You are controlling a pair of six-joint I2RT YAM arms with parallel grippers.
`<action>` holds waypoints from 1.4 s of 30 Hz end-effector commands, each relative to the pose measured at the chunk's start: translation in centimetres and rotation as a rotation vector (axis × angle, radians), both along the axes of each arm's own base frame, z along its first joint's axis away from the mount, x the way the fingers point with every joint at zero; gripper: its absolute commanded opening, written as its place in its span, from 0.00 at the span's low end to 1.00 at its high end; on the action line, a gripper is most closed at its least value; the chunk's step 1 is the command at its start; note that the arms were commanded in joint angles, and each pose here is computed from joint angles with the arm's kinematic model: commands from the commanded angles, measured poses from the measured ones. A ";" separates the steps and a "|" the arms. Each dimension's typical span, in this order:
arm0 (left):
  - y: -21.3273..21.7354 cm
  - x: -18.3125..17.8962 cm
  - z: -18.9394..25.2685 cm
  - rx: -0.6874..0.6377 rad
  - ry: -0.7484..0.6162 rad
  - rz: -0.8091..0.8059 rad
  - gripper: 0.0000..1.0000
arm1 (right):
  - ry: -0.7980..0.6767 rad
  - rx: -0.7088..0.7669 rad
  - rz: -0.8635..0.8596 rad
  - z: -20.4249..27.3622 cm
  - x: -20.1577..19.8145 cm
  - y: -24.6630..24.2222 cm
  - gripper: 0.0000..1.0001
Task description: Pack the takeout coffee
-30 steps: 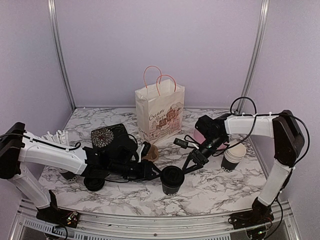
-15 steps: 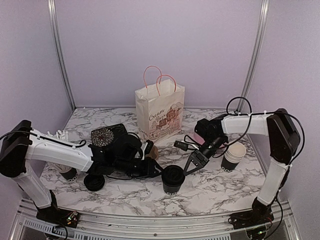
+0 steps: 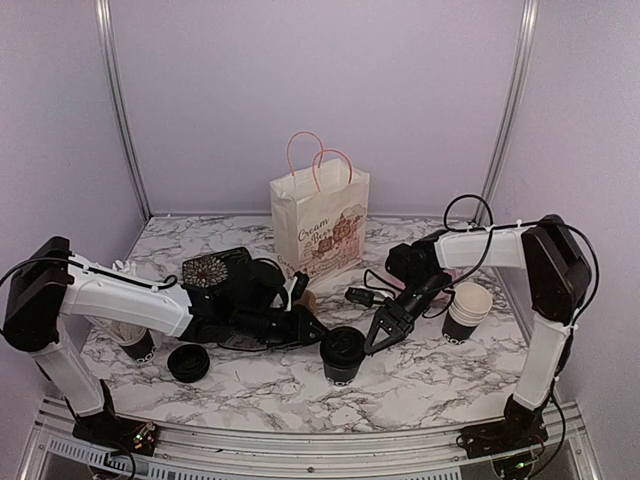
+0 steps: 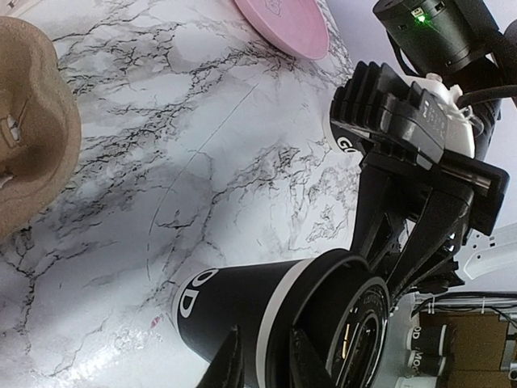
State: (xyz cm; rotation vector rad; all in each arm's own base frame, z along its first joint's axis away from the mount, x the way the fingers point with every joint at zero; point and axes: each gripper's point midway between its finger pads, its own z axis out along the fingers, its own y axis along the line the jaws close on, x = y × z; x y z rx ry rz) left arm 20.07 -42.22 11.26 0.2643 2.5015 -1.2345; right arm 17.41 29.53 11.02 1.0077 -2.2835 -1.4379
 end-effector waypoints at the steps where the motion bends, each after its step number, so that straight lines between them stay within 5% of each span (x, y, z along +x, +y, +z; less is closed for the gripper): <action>1: 1.9 -2.1 -4.3 0.173 0.041 -0.061 0.22 | -0.299 -0.034 0.079 -3.6 3.0 0.4 0.30; 7: -0.2 -0.1 1.0 0.106 -0.126 -0.079 0.35 | -0.327 0.101 0.098 0.4 1.9 0.9 0.53; 15: -1.1 1.6 5.2 0.082 -0.243 -0.071 0.56 | -0.303 0.162 0.154 1.3 -0.7 0.9 0.63; 34: 5.6 -1.1 2.8 0.172 -0.127 0.067 0.68 | -0.201 0.320 0.373 3.4 -7.5 2.6 0.79; 42: 4.8 -1.2 2.2 0.165 -0.090 0.071 0.68 | -0.258 0.292 0.290 3.6 -4.9 -0.2 0.75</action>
